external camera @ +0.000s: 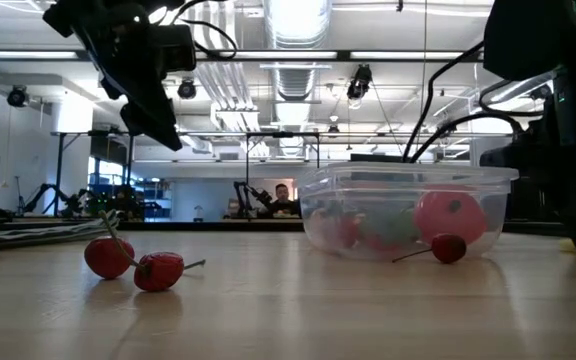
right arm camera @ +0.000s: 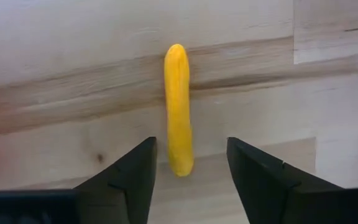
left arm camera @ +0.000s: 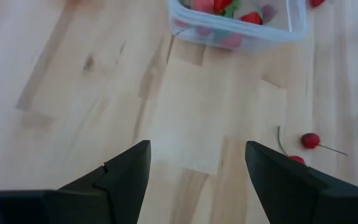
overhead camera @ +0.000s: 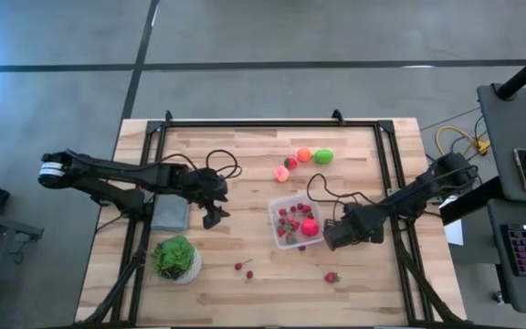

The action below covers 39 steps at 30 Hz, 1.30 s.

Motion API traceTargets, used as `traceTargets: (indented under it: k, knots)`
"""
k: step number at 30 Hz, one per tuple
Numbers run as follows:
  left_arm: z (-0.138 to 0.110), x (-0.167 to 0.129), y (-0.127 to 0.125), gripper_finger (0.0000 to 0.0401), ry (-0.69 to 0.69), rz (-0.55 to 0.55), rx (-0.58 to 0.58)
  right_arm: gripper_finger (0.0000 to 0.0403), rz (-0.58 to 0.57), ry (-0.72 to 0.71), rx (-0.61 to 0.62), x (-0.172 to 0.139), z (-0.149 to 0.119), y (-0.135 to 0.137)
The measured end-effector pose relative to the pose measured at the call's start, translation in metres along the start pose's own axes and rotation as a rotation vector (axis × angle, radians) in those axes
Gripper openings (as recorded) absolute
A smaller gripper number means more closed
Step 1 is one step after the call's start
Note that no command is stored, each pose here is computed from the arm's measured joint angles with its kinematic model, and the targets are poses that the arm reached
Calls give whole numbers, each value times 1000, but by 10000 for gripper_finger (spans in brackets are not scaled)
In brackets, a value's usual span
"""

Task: Pick and placing Produce into tupperware
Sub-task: Put the corn into the transparent bin

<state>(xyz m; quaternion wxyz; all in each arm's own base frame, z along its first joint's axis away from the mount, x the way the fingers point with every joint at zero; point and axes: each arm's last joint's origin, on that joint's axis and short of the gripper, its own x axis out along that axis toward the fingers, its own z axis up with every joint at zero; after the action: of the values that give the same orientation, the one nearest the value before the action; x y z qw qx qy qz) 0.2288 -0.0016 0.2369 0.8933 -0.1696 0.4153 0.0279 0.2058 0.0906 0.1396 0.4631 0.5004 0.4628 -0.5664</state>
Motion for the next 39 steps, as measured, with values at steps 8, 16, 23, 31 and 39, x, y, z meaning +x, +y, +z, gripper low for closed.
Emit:
traceTargets:
  k: [8, 16, 23, 31, 39]
  knots:
    - [1, 0, 2, 247, -20, 53, 5, 139, 18, -19, -11, 1, 0, 2]
    - [2, 0, 2, 247, -36, 67, 3, 89, 27, -31, -43, 2, 0, 2]
    - [3, 0, 2, 247, -42, 66, -3, 59, 33, -34, -63, 0, 0, 2]
    - [3, 0, 2, 247, -42, 65, -4, 52, 120, -33, -108, -19, -2, 9]
    - [3, 1, 2, 247, -38, 66, -4, 52, 203, -94, -159, -73, -9, 24]
